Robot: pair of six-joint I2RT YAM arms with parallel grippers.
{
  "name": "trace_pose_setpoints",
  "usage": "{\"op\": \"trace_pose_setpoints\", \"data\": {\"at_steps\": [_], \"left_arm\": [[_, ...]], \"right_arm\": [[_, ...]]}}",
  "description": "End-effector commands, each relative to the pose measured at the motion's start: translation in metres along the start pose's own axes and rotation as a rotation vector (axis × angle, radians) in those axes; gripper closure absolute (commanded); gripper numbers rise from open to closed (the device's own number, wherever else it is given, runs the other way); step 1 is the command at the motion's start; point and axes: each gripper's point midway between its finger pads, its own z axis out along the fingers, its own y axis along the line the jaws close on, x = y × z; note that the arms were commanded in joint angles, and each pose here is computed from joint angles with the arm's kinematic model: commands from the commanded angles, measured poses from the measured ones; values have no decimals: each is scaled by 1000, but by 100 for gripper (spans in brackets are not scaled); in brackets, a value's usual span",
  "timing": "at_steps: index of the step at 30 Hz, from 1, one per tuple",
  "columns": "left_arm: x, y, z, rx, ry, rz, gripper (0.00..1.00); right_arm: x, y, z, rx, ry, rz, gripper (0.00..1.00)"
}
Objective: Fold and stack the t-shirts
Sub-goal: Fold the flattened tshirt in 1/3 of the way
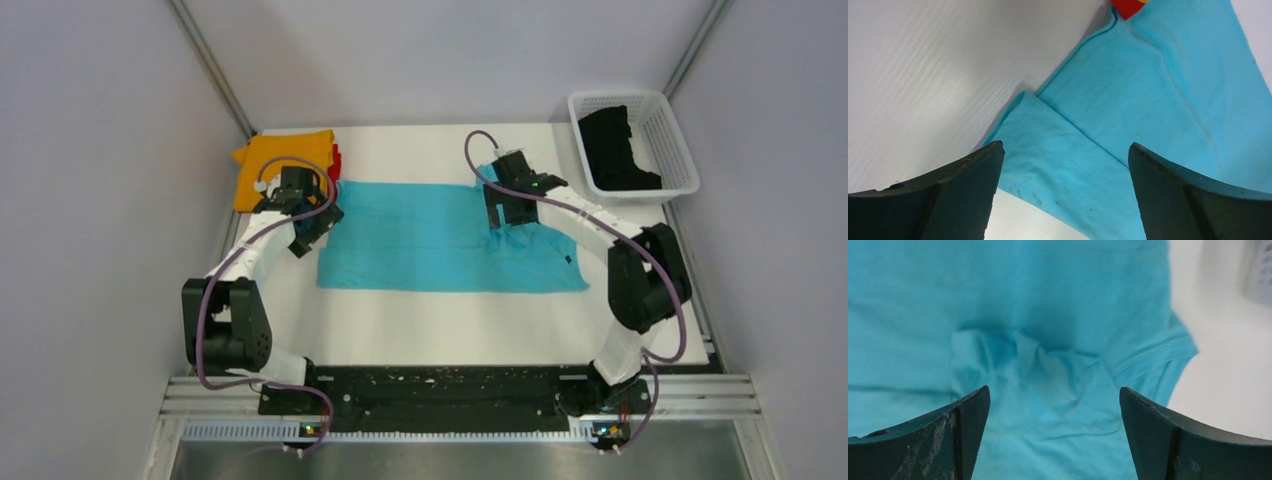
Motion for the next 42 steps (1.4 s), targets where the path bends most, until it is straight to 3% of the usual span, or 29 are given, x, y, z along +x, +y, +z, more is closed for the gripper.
{"op": "trace_pose_setpoints", "data": {"at_steps": [1,5,9,14,21,25,28,34,38,42], "left_arm": [[6,-19,-14,130,34,14,1],[22,-24,-12,187,69,18,1],[38,-21,-6,198,118,21,1],[45,-12,-3,173,127,28,1],[44,-10,-7,174,120,40,1],[43,-10,-8,176,118,46,1],[43,-12,-8,187,119,48,1],[50,-43,-8,290,145,71,1],[61,-58,2,328,170,90,1],[79,-49,22,293,215,81,1]], "right_arm": [[24,51,-27,-347,20,72,1],[54,61,-22,-396,81,94,1],[49,69,-9,-405,59,101,1],[6,63,19,-309,-31,124,1],[-61,15,42,-132,-177,202,1],[-86,-12,34,-55,-234,182,1],[-89,-10,12,-116,-250,185,1],[-19,35,-17,-402,-124,257,1],[27,42,-24,-405,-70,246,1],[68,41,-13,-368,8,246,1]]}}
